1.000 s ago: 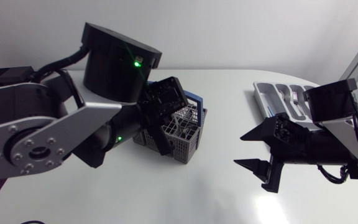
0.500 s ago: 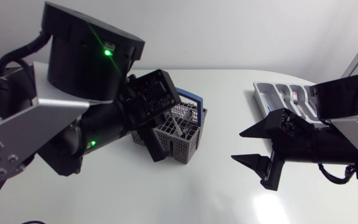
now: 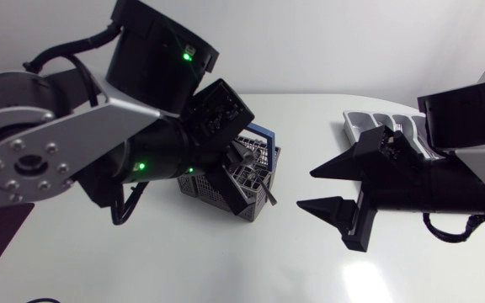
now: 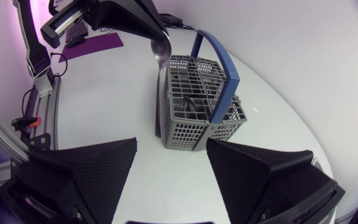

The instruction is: Unload the cutlery basket into the drawer organizer.

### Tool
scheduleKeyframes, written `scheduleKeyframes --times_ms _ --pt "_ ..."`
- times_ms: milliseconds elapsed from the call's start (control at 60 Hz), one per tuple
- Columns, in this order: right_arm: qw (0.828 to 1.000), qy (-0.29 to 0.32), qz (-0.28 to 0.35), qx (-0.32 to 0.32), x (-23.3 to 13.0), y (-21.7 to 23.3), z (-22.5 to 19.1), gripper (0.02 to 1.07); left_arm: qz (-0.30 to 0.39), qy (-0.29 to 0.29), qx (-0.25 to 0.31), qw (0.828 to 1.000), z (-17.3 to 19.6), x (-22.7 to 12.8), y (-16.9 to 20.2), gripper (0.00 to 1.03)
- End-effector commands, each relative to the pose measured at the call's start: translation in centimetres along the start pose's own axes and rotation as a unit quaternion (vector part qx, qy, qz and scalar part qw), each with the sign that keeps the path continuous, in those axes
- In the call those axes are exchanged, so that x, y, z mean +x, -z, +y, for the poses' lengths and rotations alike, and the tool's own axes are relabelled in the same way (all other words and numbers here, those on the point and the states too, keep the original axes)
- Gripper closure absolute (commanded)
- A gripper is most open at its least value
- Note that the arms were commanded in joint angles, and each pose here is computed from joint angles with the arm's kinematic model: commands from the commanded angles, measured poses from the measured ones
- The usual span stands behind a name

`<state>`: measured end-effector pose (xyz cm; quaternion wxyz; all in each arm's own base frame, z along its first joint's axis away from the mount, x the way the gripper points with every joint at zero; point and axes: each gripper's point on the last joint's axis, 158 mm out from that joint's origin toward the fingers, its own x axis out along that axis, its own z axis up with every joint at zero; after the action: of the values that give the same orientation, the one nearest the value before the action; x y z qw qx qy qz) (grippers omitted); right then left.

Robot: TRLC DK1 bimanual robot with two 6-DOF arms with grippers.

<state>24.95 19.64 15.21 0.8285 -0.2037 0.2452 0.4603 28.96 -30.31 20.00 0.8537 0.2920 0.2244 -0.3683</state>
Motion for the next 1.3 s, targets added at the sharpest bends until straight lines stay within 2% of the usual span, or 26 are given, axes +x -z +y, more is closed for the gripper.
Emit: scheduleKeyframes --times_ms 0,117,217,400,517,600,817,950,1283 --pt "1.0 -0.008 -0.009 0.017 0.3 -1.5 0.1 0.26 0.0 0.007 -0.048 0.999 1.0 0.4 -0.7 1.0" --pt "1.0 -0.013 -0.003 0.022 1.2 -2.1 0.3 0.27 0.007 0.024 -0.07 0.997 1.2 0.9 -0.8 1.0" --pt "1.0 -0.016 -0.001 0.021 1.9 -2.9 0.4 0.34 0.013 0.034 -0.084 0.996 1.3 1.3 -0.7 1.0" --pt "1.0 -0.018 0.008 0.019 3.6 -3.8 0.2 0.4 0.022 0.06 -0.111 0.992 1.2 1.7 -0.6 1.0" --pt "1.0 -0.014 0.01 0.018 4.5 -4.4 -0.1 0.4 0.025 0.071 -0.129 0.989 1.6 1.8 -0.5 1.0" --pt "1.0 -0.01 0.012 0.018 5.0 -4.7 -0.3 0.45 0.026 0.078 -0.137 0.987 1.7 1.8 -0.5 1.0" --pt "1.0 -0.007 0.02 0.022 6.0 -4.9 -0.8 0.5 0.026 0.093 -0.146 0.985 1.4 1.8 -0.8 1.0" --pt "1.0 -0.002 0.024 0.02 6.5 -5.0 -0.9 0.66 0.027 0.097 -0.149 0.984 1.3 1.8 -0.8 1.0" --pt "0.999 -0.006 0.028 0.018 7.0 -4.9 -0.8 0.97 0.026 0.103 -0.15 0.983 1.0 1.8 -0.9 1.0"
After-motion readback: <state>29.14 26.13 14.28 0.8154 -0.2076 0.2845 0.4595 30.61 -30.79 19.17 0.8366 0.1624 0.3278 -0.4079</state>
